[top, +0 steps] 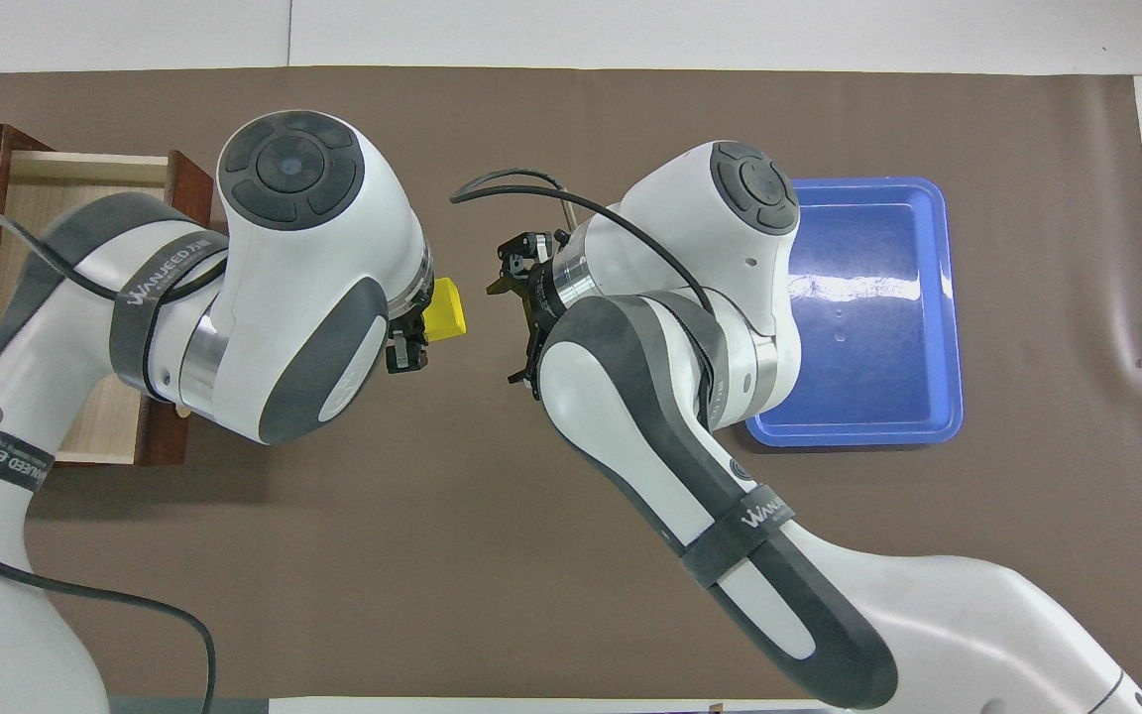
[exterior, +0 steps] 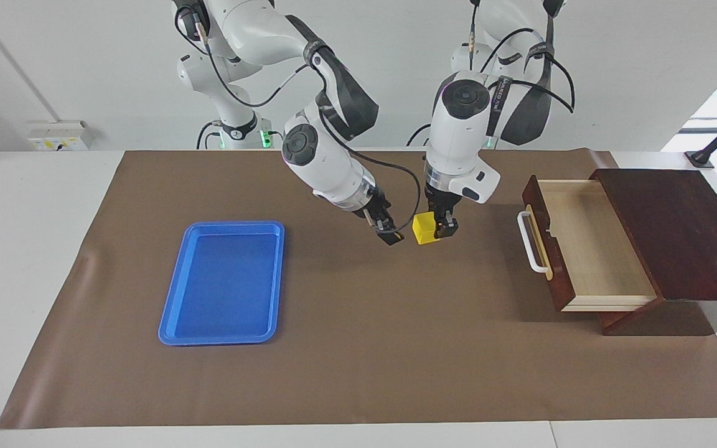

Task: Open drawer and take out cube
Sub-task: 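Grasp the yellow cube with the right gripper from the left gripper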

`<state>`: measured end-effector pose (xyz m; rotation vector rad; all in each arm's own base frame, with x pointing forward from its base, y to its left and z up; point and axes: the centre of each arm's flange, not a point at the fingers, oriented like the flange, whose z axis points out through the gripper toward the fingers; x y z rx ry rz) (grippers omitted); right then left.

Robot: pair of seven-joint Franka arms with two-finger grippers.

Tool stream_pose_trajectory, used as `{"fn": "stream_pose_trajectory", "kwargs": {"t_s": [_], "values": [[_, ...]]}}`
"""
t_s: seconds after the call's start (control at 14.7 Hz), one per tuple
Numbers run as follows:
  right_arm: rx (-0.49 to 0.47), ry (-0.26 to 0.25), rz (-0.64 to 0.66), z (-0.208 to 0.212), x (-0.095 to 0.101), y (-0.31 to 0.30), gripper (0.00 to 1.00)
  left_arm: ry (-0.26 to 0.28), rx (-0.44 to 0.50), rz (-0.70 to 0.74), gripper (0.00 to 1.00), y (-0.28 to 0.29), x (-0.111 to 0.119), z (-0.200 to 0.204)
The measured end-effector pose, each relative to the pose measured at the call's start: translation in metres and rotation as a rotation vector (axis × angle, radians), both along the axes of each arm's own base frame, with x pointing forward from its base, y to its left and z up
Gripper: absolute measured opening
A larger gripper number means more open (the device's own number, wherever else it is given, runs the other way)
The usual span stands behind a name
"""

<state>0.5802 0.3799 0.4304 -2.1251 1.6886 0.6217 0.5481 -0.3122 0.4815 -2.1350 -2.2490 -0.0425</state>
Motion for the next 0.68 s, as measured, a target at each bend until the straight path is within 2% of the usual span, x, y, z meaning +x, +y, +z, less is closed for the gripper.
{"fn": "stream_pose_trajectory", "kwargs": {"t_s": [0.27, 0.68], "values": [[0.015, -0.007, -0.035, 0.018, 0.005, 0.006, 1.00, -0.001, 0.000, 0.000, 0.56, 0.000, 0.000, -0.003], [0.023, 0.013, -0.063, 0.019, 0.022, 0.022, 1.00, -0.002, -0.001, -0.001, 0.56, 0.000, 0.000, -0.004]]}}
